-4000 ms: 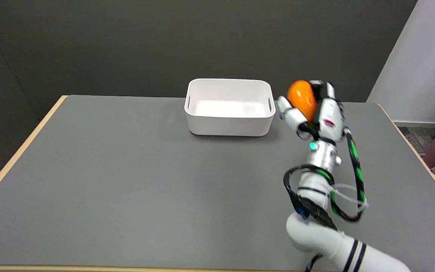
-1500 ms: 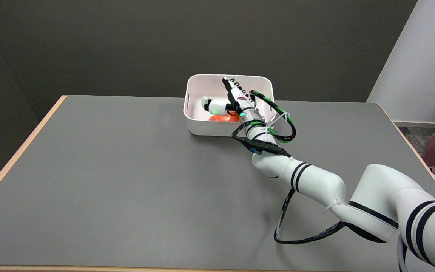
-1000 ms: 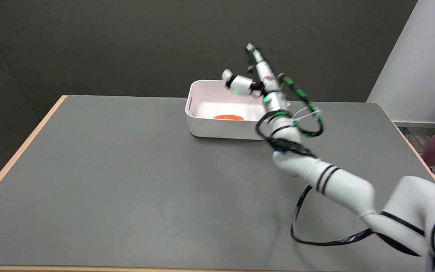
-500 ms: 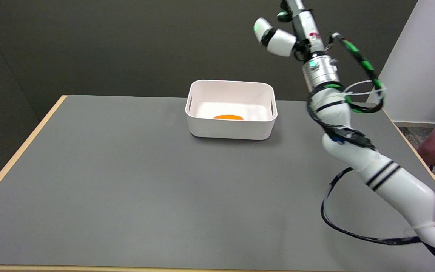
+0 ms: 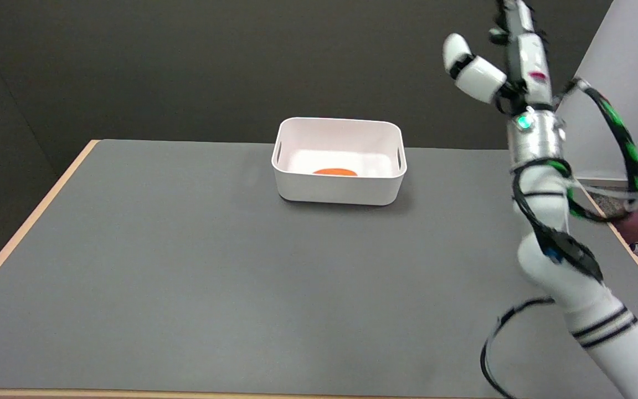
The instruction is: Place mango into white box.
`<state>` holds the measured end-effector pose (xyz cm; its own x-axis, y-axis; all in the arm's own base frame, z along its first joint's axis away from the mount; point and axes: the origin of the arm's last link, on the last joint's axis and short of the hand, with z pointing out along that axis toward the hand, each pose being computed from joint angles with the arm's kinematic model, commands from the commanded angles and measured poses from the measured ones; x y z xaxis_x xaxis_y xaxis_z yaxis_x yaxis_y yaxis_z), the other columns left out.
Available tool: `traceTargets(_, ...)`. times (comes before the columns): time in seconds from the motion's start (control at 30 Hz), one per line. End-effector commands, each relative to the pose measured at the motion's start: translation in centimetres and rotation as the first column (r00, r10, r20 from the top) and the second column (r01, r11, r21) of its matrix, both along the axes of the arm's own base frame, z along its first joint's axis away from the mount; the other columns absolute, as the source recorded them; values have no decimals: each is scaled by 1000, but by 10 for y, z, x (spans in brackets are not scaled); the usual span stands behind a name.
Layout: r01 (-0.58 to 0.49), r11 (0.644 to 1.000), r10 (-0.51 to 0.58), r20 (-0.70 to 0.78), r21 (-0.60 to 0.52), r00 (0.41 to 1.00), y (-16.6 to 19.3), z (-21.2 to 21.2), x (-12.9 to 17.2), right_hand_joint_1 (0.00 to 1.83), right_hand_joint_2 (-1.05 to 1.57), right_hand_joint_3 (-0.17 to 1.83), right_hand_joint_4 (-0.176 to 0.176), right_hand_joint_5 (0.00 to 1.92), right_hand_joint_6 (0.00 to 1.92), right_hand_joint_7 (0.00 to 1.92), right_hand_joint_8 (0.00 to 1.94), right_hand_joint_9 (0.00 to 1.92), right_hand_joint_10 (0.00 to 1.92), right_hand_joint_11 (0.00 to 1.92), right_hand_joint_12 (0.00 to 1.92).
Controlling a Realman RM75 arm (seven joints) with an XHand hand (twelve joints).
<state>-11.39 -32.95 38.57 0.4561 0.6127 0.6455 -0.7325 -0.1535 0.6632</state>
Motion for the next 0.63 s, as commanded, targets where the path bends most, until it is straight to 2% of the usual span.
traceTargets(0.03, 185, 953, -143, 184, -238, 973, 85, 1, -98, 612, 654, 985, -19, 127, 381, 193, 343, 126, 707, 65, 1185)
traceTargets(0.37, 156, 983, -147, 100, -97, 984, 58, -28, -97, 622, 656, 984, -16, 165, 412, 240, 373, 162, 727, 95, 1226)
traceTargets(0.63, 139, 989, -135, 72, -52, 988, 50, -45, -94, 625, 654, 983, -17, 169, 415, 243, 378, 163, 731, 103, 1241)
